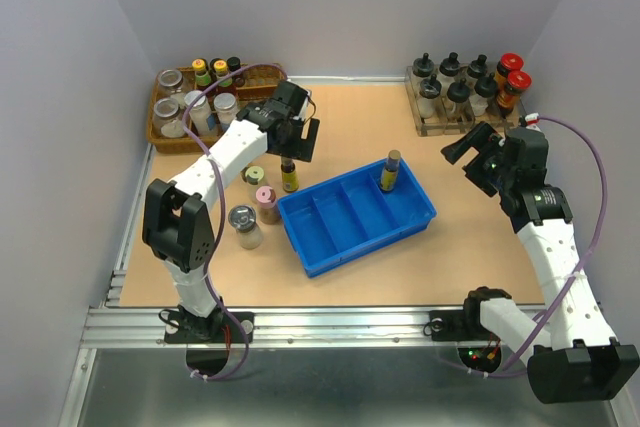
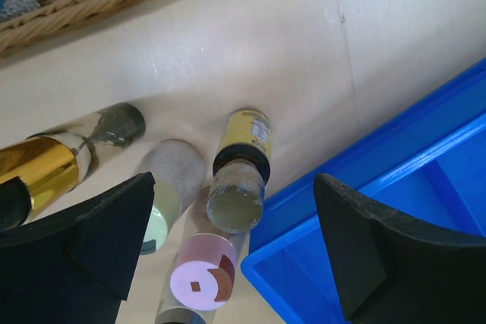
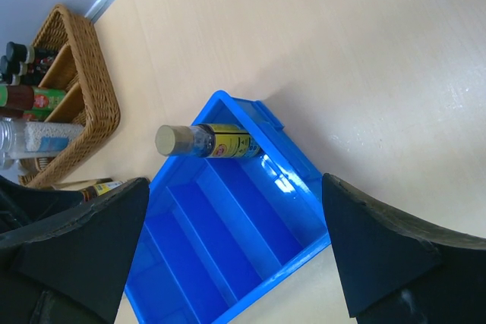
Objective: Organize the condiment bottles
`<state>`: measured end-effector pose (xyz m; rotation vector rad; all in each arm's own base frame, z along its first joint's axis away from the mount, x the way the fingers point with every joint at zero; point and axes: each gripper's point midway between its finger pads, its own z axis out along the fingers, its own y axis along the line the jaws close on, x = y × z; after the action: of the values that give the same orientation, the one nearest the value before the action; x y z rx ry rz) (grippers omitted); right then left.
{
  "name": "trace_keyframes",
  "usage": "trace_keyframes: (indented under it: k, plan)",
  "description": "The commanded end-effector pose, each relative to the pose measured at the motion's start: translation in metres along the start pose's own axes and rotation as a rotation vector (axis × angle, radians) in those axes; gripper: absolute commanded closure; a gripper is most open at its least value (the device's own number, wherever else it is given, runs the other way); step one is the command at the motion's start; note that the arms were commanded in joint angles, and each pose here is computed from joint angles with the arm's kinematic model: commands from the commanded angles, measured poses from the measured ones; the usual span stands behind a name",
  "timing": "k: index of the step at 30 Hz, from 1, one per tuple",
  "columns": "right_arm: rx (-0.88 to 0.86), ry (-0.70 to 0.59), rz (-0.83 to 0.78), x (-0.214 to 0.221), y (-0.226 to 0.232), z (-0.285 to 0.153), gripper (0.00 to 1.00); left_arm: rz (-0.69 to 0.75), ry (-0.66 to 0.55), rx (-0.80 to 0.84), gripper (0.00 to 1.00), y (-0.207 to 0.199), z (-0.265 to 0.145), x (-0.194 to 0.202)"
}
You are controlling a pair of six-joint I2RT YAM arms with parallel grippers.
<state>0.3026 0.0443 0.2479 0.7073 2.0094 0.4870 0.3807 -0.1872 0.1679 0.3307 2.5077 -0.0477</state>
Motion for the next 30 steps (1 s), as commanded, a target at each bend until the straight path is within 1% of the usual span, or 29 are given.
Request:
trace_keyframes:
  k: [1,5,8,11,13,23,26,28,30]
  plan:
    - [-0.044,-0.031,-0.016,-0.013,0.015,-0.007,0.0,0.007,-0.012,0.039,0.04,-0.005,0.001,0.002]
    - [-0.044,-0.024,-0.015,-0.012,0.015,-0.006,0.0,0.016,0.004,0.037,0.07,-0.005,0.009,0.009]
    - [-0.045,-0.026,-0.016,-0.012,0.015,-0.006,0.0,0.015,-0.018,0.049,0.09,-0.008,0.01,0.003]
    - [-0.045,-0.026,-0.015,-0.012,0.015,-0.007,0.0,0.021,-0.011,0.057,0.17,-0.01,0.016,0.002]
    - [-0.043,-0.03,-0.016,-0.013,0.015,-0.007,0.0,0.03,0.012,0.056,0.25,-0.012,0.023,0.005]
    - [-0.035,-0.033,-0.016,-0.012,0.012,-0.007,0.0,0.034,0.019,0.028,0.27,-0.006,0.02,0.008]
    - [-0.037,-0.035,-0.013,-0.013,0.013,-0.007,0.0,0.036,0.033,0.019,0.3,-0.005,0.021,0.011]
    - [-0.035,-0.035,-0.015,-0.013,0.013,-0.006,0.0,0.033,0.044,0.009,0.34,-0.002,0.021,0.013]
    - [-0.034,-0.041,-0.014,-0.014,0.013,-0.007,0.0,0.034,0.047,-0.002,0.35,-0.001,0.021,0.015]
